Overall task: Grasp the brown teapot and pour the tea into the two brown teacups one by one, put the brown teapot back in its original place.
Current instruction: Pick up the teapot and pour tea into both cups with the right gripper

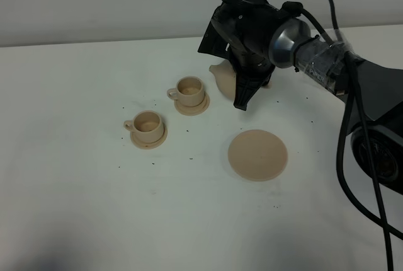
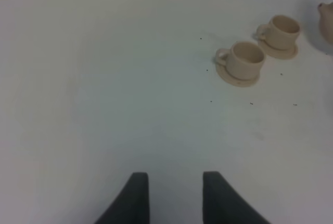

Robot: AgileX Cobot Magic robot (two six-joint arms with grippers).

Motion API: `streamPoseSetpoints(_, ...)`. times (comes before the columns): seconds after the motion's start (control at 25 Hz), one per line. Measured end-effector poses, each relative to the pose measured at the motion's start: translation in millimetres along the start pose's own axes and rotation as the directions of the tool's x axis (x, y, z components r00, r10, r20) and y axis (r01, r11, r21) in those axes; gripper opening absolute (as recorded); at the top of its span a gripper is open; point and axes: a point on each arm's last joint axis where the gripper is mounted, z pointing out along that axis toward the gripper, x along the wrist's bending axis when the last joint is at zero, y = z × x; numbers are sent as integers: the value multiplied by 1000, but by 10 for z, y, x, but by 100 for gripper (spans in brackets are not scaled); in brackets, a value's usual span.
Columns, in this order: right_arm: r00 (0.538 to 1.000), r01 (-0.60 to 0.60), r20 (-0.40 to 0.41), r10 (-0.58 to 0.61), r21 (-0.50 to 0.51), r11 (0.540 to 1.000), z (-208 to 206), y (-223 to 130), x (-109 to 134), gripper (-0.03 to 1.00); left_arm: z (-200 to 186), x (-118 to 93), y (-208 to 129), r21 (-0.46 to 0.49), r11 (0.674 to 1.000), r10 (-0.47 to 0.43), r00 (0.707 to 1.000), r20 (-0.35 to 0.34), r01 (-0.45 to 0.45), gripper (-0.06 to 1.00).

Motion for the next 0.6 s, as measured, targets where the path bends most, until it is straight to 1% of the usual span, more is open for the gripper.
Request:
streamPoseSetpoints(0.12,999,32,7,-32,-13,999,-11,33,26,11,0,0,0,0,1000,0,1000,0,0,28)
streamPoseSetpoints(0.32,992,110,57,-109,-3,994,-33,60,27,11,0,0,0,0,1000,0,1000,0,0,28)
streamPoseSetpoints(0.6,974,207,102,-203,-26,978,-66,134,54,11,0,0,0,0,1000,0,1000,0,0,28)
